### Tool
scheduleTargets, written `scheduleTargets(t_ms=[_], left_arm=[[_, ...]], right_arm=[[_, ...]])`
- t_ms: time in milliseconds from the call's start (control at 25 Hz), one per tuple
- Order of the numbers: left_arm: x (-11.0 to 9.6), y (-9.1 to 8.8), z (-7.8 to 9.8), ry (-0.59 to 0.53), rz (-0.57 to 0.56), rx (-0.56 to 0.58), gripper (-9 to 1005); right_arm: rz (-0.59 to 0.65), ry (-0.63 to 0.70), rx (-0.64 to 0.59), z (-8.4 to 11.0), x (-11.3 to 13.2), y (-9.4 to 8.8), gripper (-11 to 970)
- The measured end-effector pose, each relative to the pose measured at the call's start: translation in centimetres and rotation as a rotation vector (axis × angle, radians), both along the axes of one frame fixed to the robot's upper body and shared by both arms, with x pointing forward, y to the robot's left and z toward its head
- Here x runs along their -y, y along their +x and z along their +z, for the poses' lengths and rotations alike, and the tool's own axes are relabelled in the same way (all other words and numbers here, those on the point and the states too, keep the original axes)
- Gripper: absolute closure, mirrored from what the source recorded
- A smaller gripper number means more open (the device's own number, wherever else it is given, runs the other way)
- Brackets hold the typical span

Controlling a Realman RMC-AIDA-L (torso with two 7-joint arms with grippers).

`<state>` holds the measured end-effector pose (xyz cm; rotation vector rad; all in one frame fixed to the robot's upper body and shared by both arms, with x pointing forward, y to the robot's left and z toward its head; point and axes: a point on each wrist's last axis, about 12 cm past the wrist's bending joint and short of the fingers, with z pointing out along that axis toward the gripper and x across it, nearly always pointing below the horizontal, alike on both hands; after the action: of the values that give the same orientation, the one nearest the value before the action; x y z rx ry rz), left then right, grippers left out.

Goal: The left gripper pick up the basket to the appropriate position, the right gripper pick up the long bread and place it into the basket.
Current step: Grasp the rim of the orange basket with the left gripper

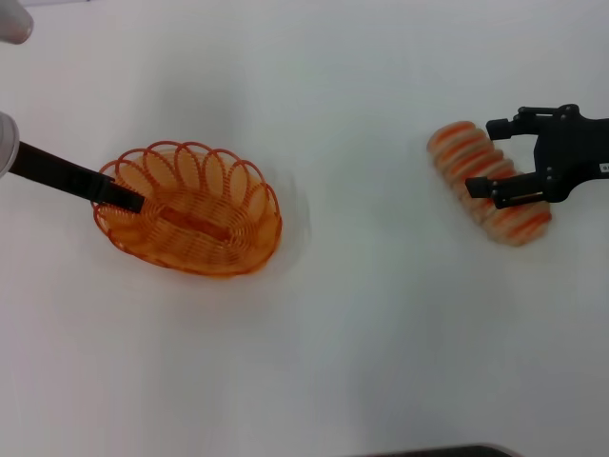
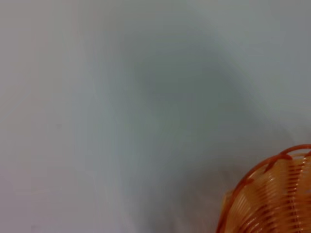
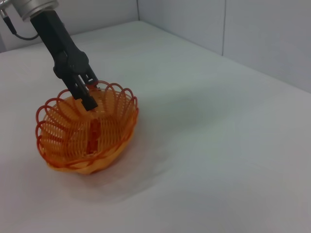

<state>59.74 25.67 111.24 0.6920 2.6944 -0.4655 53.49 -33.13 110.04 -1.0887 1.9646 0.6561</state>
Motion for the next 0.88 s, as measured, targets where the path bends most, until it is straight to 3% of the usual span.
scheduleTargets(t_ms=[200,760,880], left_arm=[[0.01,0.24,0.26,0.001,0.008,0.000,405],[-0.09,0.33,0.50,0.011,0.056,-0.044,827],[0.17,0.30,0.78,-0.008,0.083,-0.069,855]], right_arm=[[-0.005,0.002,0.005,0.10,0.08,0.09,28],[-0.020,0.009,0.018,0.42,0.28,0.36,28],[-0.025,0.011,0.021,0.49,0.39,0.39,28]])
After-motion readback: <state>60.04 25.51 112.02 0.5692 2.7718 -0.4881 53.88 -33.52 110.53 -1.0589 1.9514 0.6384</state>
